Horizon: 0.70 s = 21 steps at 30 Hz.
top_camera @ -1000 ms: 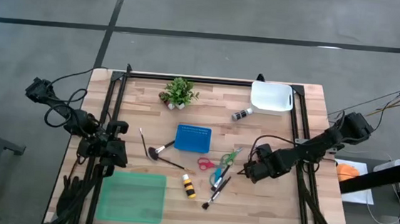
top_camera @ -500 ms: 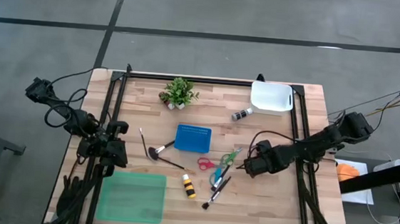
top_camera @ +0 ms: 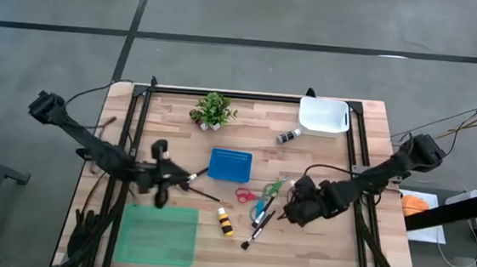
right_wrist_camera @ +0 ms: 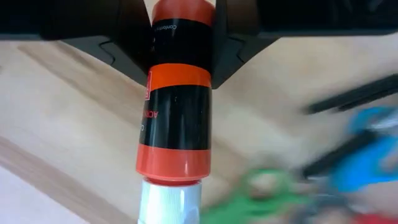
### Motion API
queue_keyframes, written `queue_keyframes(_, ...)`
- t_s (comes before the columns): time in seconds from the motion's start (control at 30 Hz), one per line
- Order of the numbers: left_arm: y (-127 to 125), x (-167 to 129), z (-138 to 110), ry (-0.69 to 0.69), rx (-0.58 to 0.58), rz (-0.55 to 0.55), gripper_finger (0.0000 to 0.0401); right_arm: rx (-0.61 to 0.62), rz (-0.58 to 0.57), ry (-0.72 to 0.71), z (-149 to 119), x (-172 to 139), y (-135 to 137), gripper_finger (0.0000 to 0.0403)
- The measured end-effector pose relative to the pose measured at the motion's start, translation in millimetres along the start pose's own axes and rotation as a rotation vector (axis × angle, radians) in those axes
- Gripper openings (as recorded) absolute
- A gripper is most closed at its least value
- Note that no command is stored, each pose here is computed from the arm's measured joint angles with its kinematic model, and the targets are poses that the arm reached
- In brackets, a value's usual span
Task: Pick & Place Paint Supplies
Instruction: Put the orange paint into the blue bin
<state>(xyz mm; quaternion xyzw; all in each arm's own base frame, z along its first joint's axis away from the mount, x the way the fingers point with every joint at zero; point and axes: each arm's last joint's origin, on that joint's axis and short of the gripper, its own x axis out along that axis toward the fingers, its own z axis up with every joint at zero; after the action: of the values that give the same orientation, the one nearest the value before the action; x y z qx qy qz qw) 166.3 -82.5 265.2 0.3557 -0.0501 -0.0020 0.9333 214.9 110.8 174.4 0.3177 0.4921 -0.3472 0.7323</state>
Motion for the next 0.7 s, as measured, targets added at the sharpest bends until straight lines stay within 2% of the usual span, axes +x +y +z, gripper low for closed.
queue_keyframes(0.07, -6.5, 15.4, -2.9, 0.096, 0.041, 0.066, 0.0062, -0.028, 0.052, -0.050, -1.2, -11.5, 10.7, 0.0133)
queue_keyframes(0.13, -13.3, 33.7, -1.3, 0.143, 0.066, 0.068, 0.0067, -0.062, 0.110, -0.101, -1.5, -24.7, 22.3, 0.0138)
queue_keyframes(0.23, -25.9, 65.6, 7.7, 0.178, 0.086, 0.016, 0.0093, -0.135, 0.200, -0.179, -1.5, -46.1, 39.2, 0.0141)
queue_keyframes(0.33, -39.5, 99.1, 18.0, 0.242, 0.123, -0.049, 0.0139, -0.216, 0.287, -0.268, -2.8, -69.3, 54.4, 0.0142)
queue_keyframes(0.5, -63.4, 144.3, 25.5, 0.343, 0.219, -0.153, 0.0207, -0.325, 0.356, -0.343, -10.4, -96.4, 67.3, 0.0144)
queue_keyframes(0.7, -85.5, 175.8, 25.6, 0.363, 0.322, -0.213, 0.0229, -0.404, 0.385, -0.331, -20.8, -100.0, 85.7, 0.0144)
